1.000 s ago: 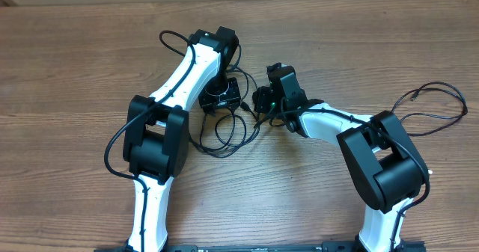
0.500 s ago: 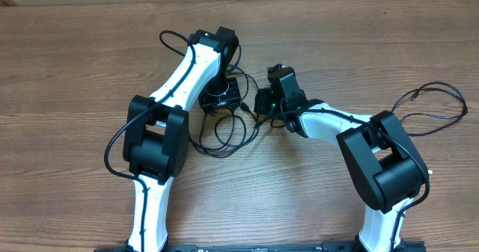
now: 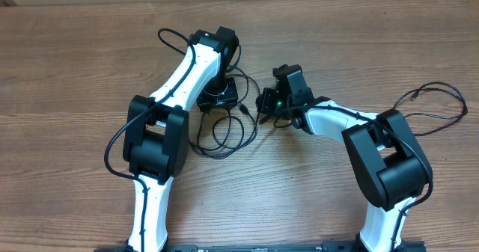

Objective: Untangle cables

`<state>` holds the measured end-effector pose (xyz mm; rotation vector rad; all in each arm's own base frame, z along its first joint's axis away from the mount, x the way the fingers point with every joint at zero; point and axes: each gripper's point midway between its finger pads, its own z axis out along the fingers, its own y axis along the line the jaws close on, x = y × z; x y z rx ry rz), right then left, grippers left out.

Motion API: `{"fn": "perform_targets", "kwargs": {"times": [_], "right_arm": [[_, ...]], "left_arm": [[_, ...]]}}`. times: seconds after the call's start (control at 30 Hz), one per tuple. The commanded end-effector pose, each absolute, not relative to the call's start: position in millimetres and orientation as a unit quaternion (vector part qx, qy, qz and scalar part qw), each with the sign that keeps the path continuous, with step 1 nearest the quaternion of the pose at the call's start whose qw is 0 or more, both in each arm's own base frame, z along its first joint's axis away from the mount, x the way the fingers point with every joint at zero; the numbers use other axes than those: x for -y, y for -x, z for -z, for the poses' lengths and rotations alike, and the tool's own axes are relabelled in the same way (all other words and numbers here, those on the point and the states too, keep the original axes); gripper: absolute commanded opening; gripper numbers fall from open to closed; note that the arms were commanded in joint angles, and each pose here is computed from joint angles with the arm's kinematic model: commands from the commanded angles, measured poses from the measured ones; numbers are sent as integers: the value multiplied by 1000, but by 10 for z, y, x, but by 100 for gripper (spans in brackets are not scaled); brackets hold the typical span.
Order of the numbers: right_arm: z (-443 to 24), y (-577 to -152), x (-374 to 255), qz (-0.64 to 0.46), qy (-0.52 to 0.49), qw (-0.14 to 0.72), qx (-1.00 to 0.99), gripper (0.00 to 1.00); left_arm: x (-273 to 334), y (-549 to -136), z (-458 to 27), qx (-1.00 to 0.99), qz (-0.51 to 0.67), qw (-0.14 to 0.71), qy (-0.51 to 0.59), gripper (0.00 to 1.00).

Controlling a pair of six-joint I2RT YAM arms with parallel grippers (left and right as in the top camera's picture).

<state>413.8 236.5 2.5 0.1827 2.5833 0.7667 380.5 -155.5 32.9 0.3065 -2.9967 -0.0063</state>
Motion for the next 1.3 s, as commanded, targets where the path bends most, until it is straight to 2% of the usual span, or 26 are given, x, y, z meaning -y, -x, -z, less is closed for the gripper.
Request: {"fn": "perform_targets", "kwargs": {"times": [0.0,0.93,1.17,1.27], "right_arm": [[-60,-4176,-2392,-291,-70,214,-930,4],[-21,-4072,-2421,-301,-76,184,-933,4],[-24,-4075,-2423,-301,-76,185,-932,4],[-24,-4077,-2423,-301,-76,185,-932,4]], "left_arm": [[1518,-3817,-397,994,9,53,-90,52],[1533,-3857,-393,995,6,45,-90,54],[1534,-3860,-393,995,5,44,-90,50],[1534,-3859,-393,995,5,44,-90,43]]}}
